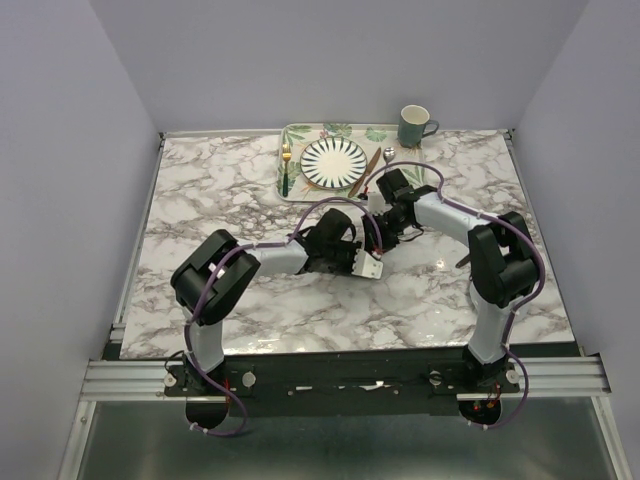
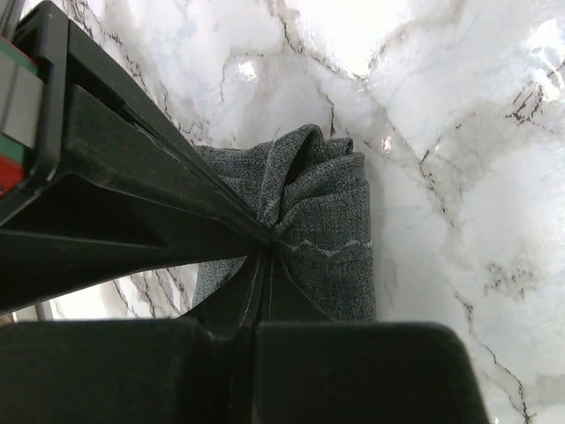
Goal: Fold the napkin into a case and place the utensils inside
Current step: Pick up the smaller rectangle-folded napkin from the center of the board.
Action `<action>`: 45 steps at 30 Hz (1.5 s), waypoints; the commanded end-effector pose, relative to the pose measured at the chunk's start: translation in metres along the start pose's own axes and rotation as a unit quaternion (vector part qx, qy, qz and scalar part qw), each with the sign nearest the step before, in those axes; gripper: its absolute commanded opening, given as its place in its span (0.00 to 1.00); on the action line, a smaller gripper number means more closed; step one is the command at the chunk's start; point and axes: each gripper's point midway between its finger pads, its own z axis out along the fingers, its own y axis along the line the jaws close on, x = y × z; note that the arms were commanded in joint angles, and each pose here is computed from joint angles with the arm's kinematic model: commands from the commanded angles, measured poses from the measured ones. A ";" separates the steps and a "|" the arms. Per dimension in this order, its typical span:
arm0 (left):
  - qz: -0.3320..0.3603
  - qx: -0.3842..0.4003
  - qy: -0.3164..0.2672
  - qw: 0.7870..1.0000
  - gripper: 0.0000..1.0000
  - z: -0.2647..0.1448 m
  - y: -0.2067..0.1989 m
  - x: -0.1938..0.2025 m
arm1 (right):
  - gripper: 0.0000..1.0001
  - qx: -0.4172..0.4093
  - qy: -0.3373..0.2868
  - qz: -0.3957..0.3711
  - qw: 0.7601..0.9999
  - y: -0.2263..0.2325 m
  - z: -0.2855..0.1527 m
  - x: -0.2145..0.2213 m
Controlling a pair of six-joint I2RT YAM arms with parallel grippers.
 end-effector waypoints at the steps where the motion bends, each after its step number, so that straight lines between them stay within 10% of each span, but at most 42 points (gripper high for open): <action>1: -0.014 0.007 0.033 0.999 0.00 0.005 -0.002 0.015 | 0.01 -0.015 0.038 0.027 0.999 0.003 0.006 0.012; 16: -0.234 -0.024 -0.035 0.971 0.14 -0.073 0.029 -0.024 | 0.01 0.049 0.088 0.046 0.994 -0.032 0.028 0.030; 27: -0.562 0.013 -0.052 0.825 0.01 -0.061 0.004 -0.022 | 0.02 0.039 0.072 0.047 0.996 -0.024 0.021 0.034; 45: -0.714 0.013 0.035 0.699 0.00 -0.008 -0.023 0.043 | 0.06 0.013 0.071 0.028 0.997 -0.006 0.019 0.040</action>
